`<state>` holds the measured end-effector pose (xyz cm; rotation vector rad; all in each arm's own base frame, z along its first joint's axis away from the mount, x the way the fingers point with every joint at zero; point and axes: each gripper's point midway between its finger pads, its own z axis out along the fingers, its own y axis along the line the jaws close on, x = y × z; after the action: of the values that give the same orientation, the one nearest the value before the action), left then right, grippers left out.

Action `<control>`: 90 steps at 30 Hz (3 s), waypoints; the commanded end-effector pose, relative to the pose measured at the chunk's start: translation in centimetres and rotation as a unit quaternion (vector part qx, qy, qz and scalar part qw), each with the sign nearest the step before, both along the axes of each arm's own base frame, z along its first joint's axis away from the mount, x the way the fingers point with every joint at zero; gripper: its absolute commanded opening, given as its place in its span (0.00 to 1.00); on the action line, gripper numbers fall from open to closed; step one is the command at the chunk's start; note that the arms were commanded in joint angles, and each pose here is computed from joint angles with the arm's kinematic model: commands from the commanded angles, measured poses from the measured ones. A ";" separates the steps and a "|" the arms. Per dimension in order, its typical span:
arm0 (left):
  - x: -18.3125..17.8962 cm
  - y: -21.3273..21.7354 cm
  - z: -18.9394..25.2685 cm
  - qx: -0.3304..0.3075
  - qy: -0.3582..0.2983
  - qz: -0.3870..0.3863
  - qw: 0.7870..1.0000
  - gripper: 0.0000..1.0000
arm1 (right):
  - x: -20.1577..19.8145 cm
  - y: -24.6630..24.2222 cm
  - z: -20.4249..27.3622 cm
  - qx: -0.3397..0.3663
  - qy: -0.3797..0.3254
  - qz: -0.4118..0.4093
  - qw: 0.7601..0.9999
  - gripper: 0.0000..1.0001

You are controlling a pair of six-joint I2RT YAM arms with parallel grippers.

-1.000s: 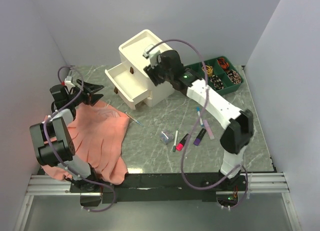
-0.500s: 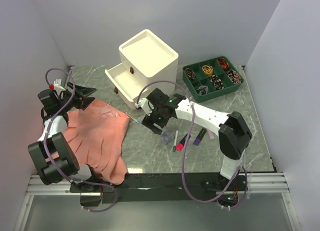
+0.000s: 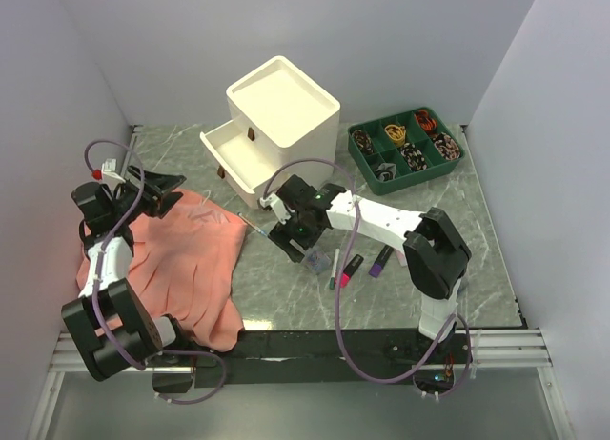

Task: Sort the stationery into containers
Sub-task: Pick up the stationery from the center of the board, then place the stationery in the drawer.

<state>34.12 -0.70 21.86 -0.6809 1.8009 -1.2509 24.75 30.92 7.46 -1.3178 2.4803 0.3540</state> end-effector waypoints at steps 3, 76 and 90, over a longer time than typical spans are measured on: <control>-0.7 -0.1 1.0 0.006 -0.029 -0.001 1.000 0.79 | 0.9 -0.6 -1.3 -0.017 -0.009 -0.046 0.999 0.88; 0.4 1.0 -1.3 -0.011 0.013 -0.015 1.000 0.80 | 21.0 15.9 21.5 0.360 -0.543 -0.049 0.757 0.20; 0.9 1.2 -0.1 -0.011 -0.002 -0.011 1.000 0.80 | 18.2 15.5 24.2 0.366 -0.532 -0.044 0.762 0.71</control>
<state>34.71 0.47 19.98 -0.7649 1.8309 -1.3027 45.32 46.97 22.35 -0.7984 1.3322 0.2635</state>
